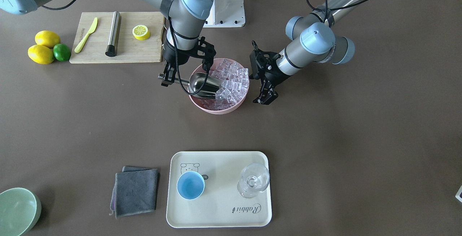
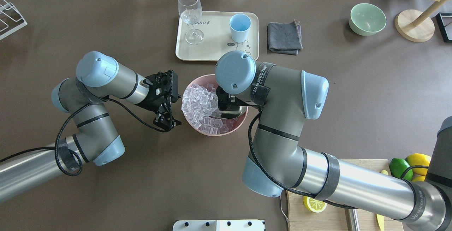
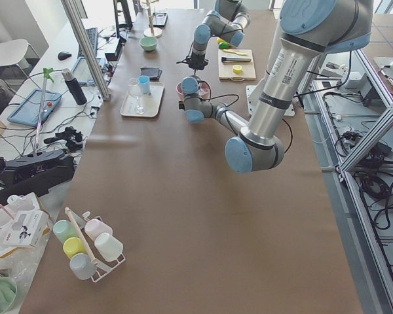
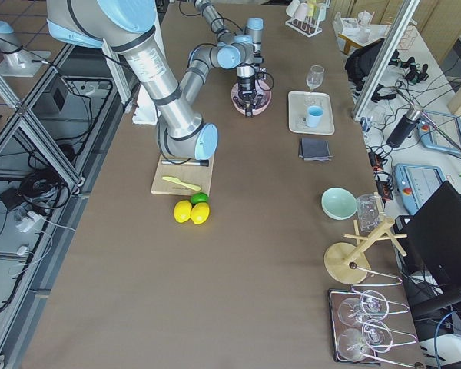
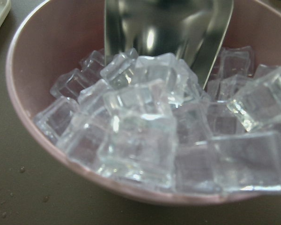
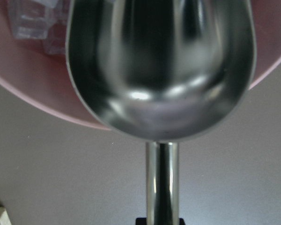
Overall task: Put ice in cup with scoop
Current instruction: 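Drag the scoop through the ice and tilt it up, left gripper holding bowl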
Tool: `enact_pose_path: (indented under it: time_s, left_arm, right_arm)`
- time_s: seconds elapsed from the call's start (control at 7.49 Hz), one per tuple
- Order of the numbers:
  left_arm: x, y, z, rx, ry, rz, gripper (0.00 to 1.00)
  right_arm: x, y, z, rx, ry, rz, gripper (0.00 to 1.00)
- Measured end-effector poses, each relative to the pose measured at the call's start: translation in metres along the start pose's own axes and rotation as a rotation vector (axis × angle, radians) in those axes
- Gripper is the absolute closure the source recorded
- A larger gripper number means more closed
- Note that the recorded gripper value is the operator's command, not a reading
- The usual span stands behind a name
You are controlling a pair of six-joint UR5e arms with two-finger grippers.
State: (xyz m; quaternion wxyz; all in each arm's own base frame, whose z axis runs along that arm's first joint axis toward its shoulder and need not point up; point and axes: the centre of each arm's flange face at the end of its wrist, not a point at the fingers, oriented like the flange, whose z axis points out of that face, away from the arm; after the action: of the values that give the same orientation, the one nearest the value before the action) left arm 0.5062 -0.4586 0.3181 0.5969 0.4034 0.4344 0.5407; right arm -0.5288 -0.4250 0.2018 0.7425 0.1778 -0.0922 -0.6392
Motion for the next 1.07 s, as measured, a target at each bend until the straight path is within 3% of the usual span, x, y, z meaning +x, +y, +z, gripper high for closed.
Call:
enact_pose_path:
  time_s: [0.53,1.07]
  left_arm:
    - [0.000,-0.004,-0.001,0.006,-0.001,0.004,0.01]
    - [0.011,-0.018,-0.003,0.084,0.006,-0.049,0.01]
  right_arm:
    - [-0.005,0.010,0.032,0.073,-0.005,0.037,1.00]
    - [-0.008,0.014,0.046,0.114,-0.019,0.060,1.00]
